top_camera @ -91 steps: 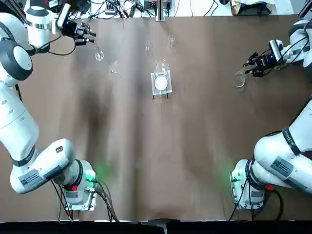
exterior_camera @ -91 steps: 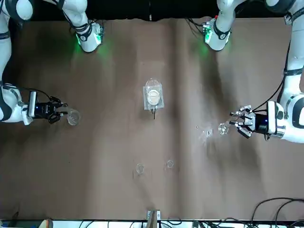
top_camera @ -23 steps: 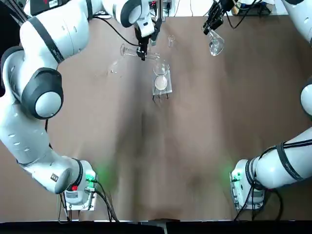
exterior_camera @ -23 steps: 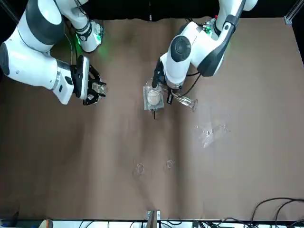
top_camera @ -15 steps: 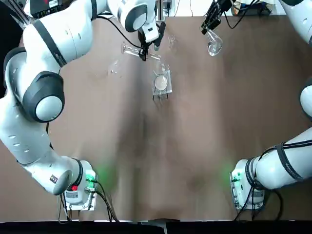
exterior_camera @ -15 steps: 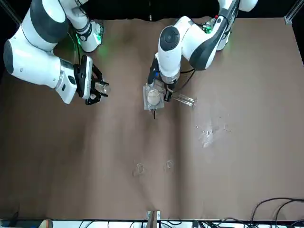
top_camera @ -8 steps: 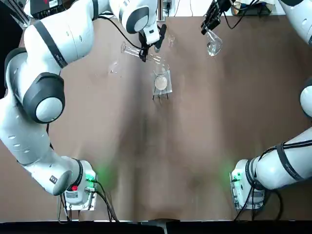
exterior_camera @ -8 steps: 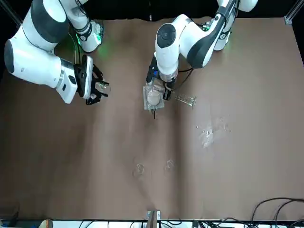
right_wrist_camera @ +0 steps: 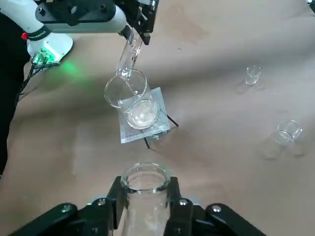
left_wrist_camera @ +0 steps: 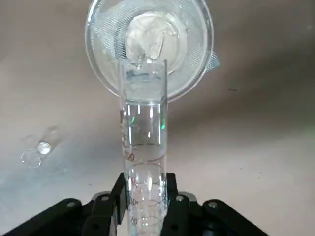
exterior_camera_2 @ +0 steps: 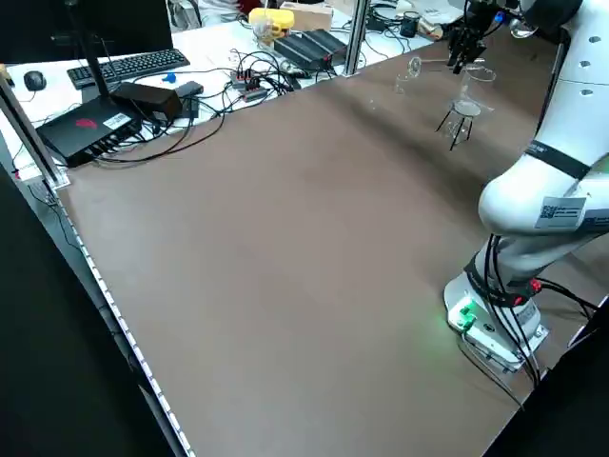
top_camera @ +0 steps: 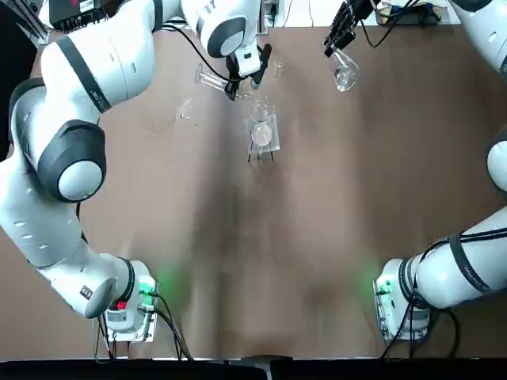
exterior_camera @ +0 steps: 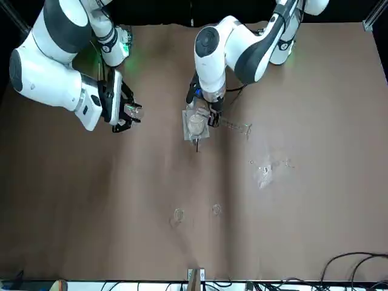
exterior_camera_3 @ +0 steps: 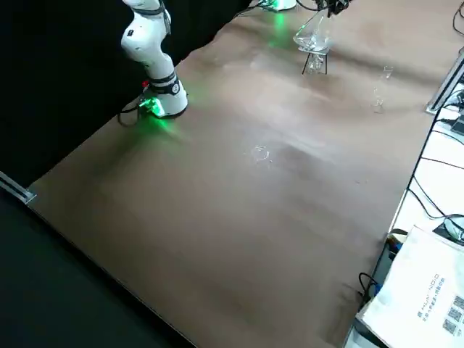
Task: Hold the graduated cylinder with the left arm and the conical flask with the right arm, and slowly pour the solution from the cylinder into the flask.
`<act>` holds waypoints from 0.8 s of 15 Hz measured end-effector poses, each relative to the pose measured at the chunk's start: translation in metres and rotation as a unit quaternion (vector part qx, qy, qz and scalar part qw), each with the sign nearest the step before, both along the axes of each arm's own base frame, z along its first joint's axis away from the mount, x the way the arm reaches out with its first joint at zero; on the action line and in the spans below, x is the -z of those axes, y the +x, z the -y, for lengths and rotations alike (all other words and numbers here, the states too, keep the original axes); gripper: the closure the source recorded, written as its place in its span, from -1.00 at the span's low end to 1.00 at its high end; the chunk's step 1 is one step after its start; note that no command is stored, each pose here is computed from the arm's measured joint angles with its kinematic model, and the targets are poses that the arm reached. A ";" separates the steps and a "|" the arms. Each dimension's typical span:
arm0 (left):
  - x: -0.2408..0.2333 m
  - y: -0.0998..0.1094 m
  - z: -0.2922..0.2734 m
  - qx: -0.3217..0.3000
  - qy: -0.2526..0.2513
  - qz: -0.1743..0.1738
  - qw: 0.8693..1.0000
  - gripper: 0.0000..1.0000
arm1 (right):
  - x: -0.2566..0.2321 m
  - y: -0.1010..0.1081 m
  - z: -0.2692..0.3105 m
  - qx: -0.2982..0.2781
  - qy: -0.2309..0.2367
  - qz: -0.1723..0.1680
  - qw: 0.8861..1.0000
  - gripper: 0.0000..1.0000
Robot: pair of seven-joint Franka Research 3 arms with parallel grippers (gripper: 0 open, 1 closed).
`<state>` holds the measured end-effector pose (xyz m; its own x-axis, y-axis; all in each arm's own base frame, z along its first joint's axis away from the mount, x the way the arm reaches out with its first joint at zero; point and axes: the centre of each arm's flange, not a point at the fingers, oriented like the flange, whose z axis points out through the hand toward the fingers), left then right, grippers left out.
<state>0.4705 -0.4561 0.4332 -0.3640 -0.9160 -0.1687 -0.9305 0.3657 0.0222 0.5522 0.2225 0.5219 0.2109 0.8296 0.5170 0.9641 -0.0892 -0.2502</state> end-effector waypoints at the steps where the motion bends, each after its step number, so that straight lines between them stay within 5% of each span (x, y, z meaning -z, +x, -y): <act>1: 0.000 -0.001 0.000 0.000 0.002 -0.002 1.000 0.31 | 0.000 0.000 0.000 0.000 0.000 0.001 1.000 0.22; 12: 0.000 -0.018 0.010 0.026 0.040 0.008 0.999 0.31 | 0.000 0.000 -0.003 0.000 -0.004 0.005 1.000 0.22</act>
<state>0.4526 -0.4657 0.4328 -0.4070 -0.8795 -0.2465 -0.9109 0.4109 0.0380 0.5521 0.2250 0.5222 0.2048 0.8335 0.5132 0.9667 -0.0900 -0.2397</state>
